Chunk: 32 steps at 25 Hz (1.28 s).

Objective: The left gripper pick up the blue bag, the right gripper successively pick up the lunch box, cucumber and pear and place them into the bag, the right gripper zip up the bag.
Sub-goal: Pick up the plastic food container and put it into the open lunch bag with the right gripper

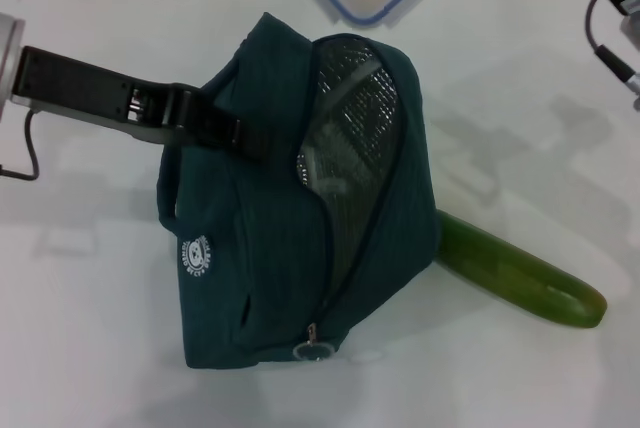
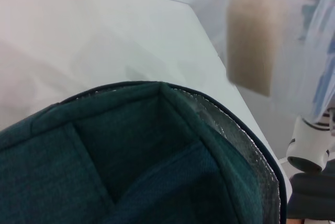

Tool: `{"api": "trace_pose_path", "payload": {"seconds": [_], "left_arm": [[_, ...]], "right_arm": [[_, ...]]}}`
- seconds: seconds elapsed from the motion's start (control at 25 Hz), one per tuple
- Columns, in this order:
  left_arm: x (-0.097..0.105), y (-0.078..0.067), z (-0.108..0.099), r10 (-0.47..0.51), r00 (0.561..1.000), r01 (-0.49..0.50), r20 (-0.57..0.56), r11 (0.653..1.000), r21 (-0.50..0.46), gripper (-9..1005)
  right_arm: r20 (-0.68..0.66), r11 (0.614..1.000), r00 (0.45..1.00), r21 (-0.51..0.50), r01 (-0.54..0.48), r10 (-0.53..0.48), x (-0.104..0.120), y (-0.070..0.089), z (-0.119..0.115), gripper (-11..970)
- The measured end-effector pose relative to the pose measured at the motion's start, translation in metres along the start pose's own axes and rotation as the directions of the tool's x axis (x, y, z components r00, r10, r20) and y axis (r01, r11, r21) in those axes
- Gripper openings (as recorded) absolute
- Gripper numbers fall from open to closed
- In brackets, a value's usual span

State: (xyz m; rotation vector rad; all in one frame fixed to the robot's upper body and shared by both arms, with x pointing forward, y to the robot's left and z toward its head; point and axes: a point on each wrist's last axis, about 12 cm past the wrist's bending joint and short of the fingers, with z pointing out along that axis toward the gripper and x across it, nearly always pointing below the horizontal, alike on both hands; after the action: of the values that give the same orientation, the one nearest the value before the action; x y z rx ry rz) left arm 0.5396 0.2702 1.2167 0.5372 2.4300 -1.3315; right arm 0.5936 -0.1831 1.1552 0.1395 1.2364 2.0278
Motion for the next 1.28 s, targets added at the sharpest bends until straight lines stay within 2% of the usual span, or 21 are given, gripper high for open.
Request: {"api": "trace_pose_path", "payload": {"seconds": [0.44, 0.72, 1.08, 1.28], "left_arm": [[-0.002, 0.0, 0.0, -0.001, 1.0, 0.0, 0.026, 1.0, 0.01, 46], [-0.003, 0.002, -0.009, -0.005, 0.997, 0.005, 0.073, 1.0, 0.01, 46], [-0.003, 0.003, -0.01, 0.01, 0.996, -0.011, 0.088, 1.0, 0.014, 46], [-0.002, 0.006, -0.009, 0.0, 0.994, -0.005, 0.105, 0.999, 0.049, 46]], "right_arm": [[-0.078, 0.989, 0.996, 0.144, -0.021, 0.032, 0.012, -0.017, -0.004, 103], [-0.099, 0.98, 0.994, 0.196, -0.017, 0.037, 0.017, -0.023, -0.012, 116], [-0.108, 0.971, 0.993, 0.239, -0.014, 0.041, 0.02, -0.027, -0.02, 132], [-0.113, 0.968, 0.993, 0.25, -0.011, 0.04, 0.02, -0.028, -0.022, 141]]}}
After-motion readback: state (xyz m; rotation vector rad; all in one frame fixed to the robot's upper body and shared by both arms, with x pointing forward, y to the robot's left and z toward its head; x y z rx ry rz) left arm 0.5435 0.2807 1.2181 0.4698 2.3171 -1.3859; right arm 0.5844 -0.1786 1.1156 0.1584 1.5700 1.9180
